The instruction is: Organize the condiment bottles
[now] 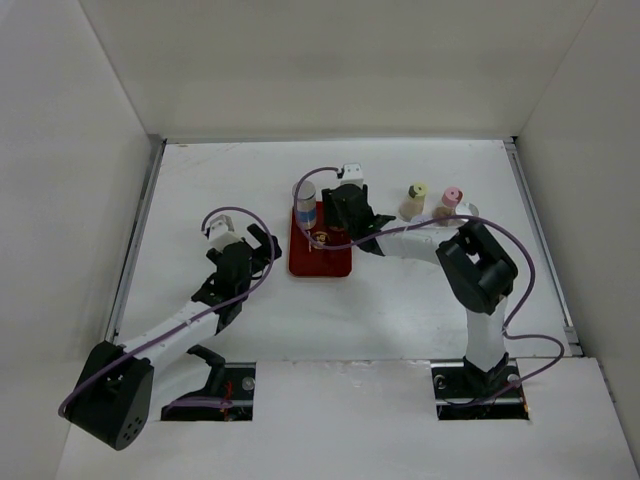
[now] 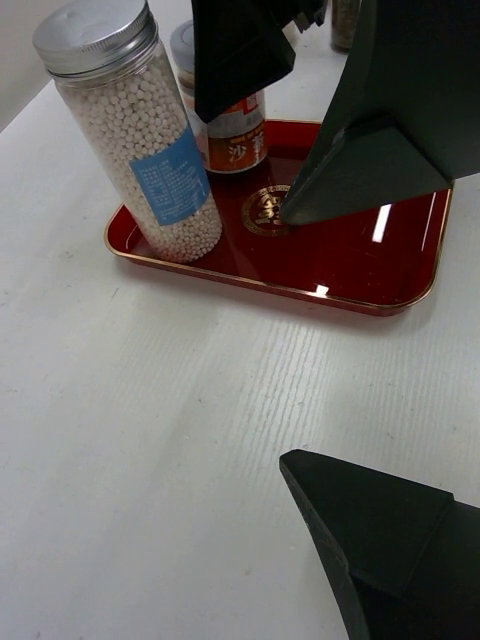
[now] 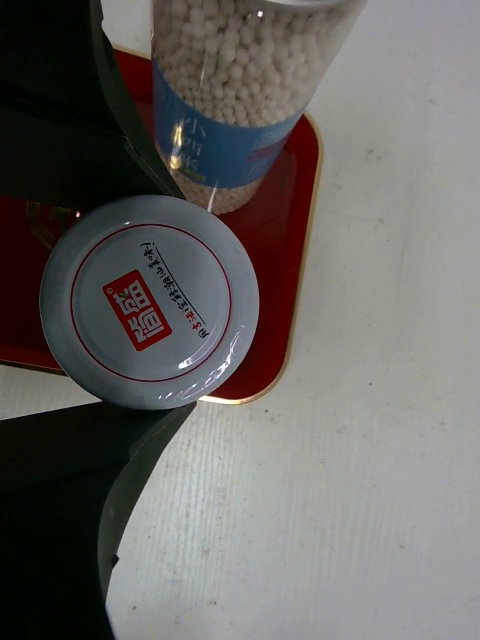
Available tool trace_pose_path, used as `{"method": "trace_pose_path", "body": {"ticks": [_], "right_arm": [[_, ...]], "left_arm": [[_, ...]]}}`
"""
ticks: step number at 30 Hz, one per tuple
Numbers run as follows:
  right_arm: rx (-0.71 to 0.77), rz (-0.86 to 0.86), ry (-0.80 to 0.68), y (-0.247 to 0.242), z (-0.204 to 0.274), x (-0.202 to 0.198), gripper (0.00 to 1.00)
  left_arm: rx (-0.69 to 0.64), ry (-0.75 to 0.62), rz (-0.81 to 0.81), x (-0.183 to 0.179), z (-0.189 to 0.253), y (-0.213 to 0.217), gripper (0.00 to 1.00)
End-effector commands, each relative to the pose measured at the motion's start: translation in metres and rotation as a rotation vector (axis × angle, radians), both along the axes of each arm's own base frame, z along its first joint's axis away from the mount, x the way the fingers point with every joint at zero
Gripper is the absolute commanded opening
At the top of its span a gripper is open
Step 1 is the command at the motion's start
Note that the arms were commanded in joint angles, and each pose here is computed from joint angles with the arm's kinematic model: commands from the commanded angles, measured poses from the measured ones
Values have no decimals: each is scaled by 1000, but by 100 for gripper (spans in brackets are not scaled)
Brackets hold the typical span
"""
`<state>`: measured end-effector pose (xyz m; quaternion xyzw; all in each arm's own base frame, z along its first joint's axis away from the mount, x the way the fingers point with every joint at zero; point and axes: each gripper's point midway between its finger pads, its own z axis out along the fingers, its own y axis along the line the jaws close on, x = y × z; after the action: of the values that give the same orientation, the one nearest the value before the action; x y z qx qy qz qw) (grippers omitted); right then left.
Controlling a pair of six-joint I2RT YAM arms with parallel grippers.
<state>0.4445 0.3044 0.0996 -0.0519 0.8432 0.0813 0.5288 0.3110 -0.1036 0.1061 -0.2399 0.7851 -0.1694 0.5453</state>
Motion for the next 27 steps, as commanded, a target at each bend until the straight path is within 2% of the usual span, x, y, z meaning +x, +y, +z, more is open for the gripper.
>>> {"method": "trace_pose_path", "body": {"ticks": [1, 8, 15, 17, 19, 20, 22, 23, 25, 26, 27], "right_arm": [[150, 3, -171, 22, 72, 22, 60], [154, 0, -148, 20, 65, 18, 84], [189, -36, -146, -6, 98, -8, 85], [208, -60, -151, -22, 108, -23, 82], [219, -87, -162, -41, 114, -38, 75], [221, -108, -169, -53, 115, -46, 67], [208, -204, -180, -93, 111, -54, 43], [205, -253, -182, -112, 107, -60, 34], [188, -345, -172, -147, 96, -70, 30], [177, -384, -162, -161, 89, -75, 32], [167, -420, -151, -174, 83, -79, 40]], "left_arm": [[-36, -35, 4, 4, 7, -1, 100], [-43, -21, 9, 6, 1, -3, 100], [-80, -28, 9, 8, 10, -6, 100], [-104, -60, 19, 8, 25, -5, 100], [-122, -85, 32, 9, 39, -3, 100], [-129, -95, 42, 11, 44, -2, 100], [-135, -106, 45, 13, 50, -2, 100], [-133, -99, 48, 15, 47, -2, 100], [-126, -83, 52, 19, 37, -3, 100], [-125, -68, 51, 21, 29, -3, 100], [-124, -49, 45, 21, 20, -4, 100]]}}
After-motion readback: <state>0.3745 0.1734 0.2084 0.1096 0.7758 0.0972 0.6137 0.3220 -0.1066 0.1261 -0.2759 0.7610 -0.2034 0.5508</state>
